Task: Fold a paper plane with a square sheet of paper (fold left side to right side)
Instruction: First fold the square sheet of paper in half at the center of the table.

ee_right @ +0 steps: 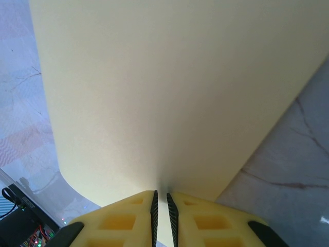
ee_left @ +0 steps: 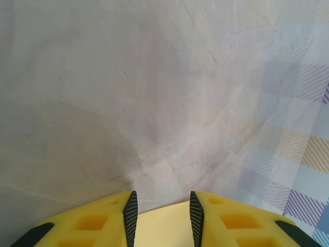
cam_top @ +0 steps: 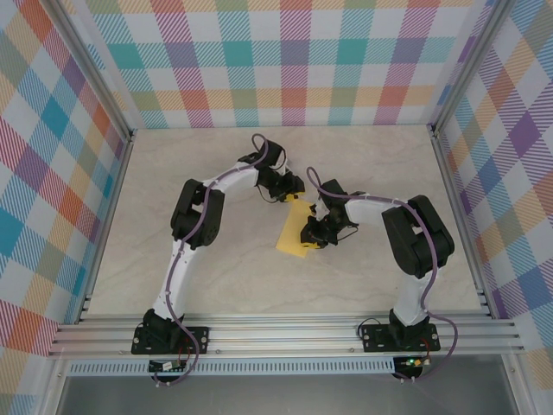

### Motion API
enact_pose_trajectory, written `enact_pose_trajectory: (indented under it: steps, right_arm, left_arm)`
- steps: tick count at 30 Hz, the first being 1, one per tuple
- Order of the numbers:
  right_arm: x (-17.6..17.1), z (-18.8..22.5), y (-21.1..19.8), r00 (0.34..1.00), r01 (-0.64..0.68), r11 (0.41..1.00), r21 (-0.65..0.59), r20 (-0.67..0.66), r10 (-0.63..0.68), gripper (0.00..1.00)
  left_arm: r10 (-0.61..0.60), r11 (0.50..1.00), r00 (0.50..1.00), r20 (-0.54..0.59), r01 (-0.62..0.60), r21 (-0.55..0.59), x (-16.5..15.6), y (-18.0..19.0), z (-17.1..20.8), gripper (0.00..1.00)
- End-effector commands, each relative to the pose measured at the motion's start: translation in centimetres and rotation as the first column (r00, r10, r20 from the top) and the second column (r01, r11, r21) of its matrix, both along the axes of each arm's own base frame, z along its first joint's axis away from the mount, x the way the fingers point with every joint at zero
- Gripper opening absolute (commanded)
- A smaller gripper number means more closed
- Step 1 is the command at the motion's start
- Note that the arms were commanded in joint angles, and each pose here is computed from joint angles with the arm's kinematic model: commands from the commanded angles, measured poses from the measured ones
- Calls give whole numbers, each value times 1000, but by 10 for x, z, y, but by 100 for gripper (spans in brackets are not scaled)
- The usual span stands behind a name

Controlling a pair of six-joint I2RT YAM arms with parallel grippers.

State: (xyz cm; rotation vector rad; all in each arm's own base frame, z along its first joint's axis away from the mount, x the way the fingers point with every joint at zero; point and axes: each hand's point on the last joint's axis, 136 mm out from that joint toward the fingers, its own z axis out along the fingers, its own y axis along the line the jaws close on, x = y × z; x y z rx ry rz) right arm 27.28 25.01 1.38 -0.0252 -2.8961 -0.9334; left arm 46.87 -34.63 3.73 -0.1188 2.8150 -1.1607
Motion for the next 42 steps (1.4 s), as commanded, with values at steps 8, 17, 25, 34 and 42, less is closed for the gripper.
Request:
enact_pose_trajectory:
  steps: [8, 17, 25, 34, 42]
  right_arm:
    - [23, 33, -4, 981, -57, 998, -3, 184, 56, 27]
    - [63, 78, -42, 939, 76, 997, 13, 336, -76, 47]
    - [59, 58, -41, 964, 174, 984, 40, 199, -178, 55]
    - [44, 30, -28, 974, 219, 974, 56, 40, -221, 51]
    - [36, 21, -31, 975, 218, 976, 26, 27, -219, 51]
  left_arm:
    - [66, 997, 986, 151, -71, 23, 18, 69, 67, 39]
    - [47, 998, 994, 95, -44, -35, -67, 87, 59, 39]
    - [3, 1000, 1000, 25, -3, -8, -112, 73, 23, 39]
    - [-18, 1000, 1000, -13, 18, 3, -136, 60, 2, 35]
    - [-41, 998, 998, -42, 43, 36, -146, 55, -7, 33]
